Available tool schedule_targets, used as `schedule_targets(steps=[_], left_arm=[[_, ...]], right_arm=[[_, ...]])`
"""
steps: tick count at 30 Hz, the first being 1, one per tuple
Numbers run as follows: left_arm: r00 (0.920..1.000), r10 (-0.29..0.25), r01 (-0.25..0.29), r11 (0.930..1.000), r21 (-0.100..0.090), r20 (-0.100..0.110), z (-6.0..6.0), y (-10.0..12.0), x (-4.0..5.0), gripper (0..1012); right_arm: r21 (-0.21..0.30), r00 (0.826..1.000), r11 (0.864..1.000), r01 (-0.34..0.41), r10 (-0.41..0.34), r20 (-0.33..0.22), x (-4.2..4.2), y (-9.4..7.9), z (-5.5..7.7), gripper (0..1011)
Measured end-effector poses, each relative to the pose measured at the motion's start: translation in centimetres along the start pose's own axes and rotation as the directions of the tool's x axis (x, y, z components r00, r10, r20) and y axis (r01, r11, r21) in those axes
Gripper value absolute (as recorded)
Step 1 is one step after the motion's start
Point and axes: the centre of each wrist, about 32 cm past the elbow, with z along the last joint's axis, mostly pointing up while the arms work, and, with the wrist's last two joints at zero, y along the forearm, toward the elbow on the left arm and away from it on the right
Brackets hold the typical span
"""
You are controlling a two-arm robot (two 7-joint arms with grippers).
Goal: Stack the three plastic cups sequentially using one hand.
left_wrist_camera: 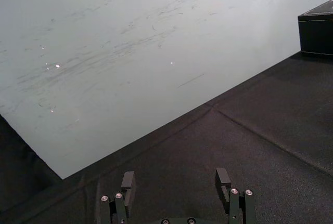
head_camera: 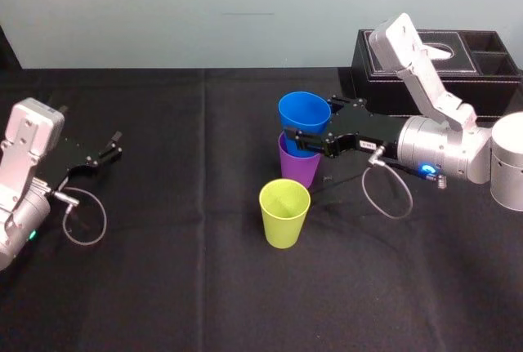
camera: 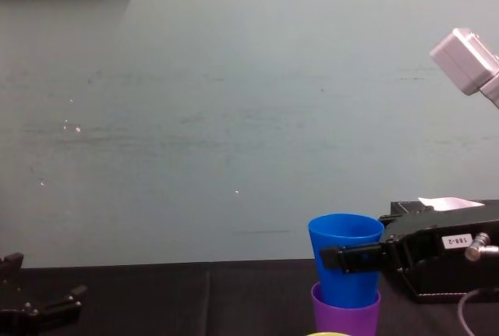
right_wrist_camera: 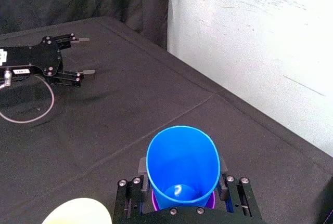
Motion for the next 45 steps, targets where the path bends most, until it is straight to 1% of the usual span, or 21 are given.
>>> schedule_targets(steps=[3, 4, 6, 8, 9, 11, 12, 13, 37, 41, 45], left_arm=[[1.0, 0.0, 0.0, 1.0, 0.0, 0.0, 0.0, 0.0, 0.0, 1011], [1.0, 0.0, 0.0, 1.0, 0.0, 0.0, 0.0, 0.0, 0.0, 1011], [1.0, 0.0, 0.0, 1.0, 0.0, 0.0, 0.0, 0.0, 0.0, 1012], [1.0, 0.0, 0.0, 1.0, 0.0, 0.0, 0.0, 0.0, 0.0, 1011], [1.0, 0.0, 0.0, 1.0, 0.0, 0.0, 0.0, 0.0, 0.0, 1011], [1.0, 0.0, 0.0, 1.0, 0.0, 0.0, 0.0, 0.0, 0.0, 1011], [1.0, 0.0, 0.0, 1.0, 0.0, 0.0, 0.0, 0.0, 0.0, 1011], [1.0, 0.0, 0.0, 1.0, 0.0, 0.0, 0.0, 0.0, 0.0, 1011], [1.0, 0.0, 0.0, 1.0, 0.0, 0.0, 0.0, 0.0, 0.0, 1011], [1.0, 0.0, 0.0, 1.0, 0.0, 0.0, 0.0, 0.0, 0.0, 1012], [1.0, 0.0, 0.0, 1.0, 0.0, 0.0, 0.0, 0.0, 0.0, 1011]], right_arm=[[0.0, 1.0, 1.0, 0.0, 0.0, 0.0, 0.0, 0.0, 0.0, 744], [0.0, 1.0, 1.0, 0.0, 0.0, 0.0, 0.0, 0.0, 0.0, 788], [0.001, 1.0, 1.0, 0.0, 0.0, 0.0, 0.0, 0.0, 0.0, 834], [0.001, 1.0, 1.0, 0.0, 0.0, 0.0, 0.0, 0.0, 0.0, 902], [0.001, 1.0, 1.0, 0.001, -0.001, 0.0, 0.01, 0.0, 0.1, 902], [0.001, 1.0, 1.0, 0.001, -0.001, 0.0, 0.02, 0.0, 0.1, 971], [0.001, 1.0, 1.0, 0.001, -0.001, 0.0, 0.02, 0.0, 0.1, 971], [0.001, 1.0, 1.0, 0.001, -0.001, 0.0, 0.02, 0.0, 0.1, 1003], [0.002, 1.0, 1.0, 0.002, -0.002, 0.0, 0.0, -0.1, 0.1, 1003], [0.014, 1.0, 1.0, 0.004, -0.004, -0.001, -0.15, -0.6, 0.1, 1003], [0.03, 1.0, 1.0, 0.007, -0.007, -0.002, -0.51, -1.5, 0.0, 1003]])
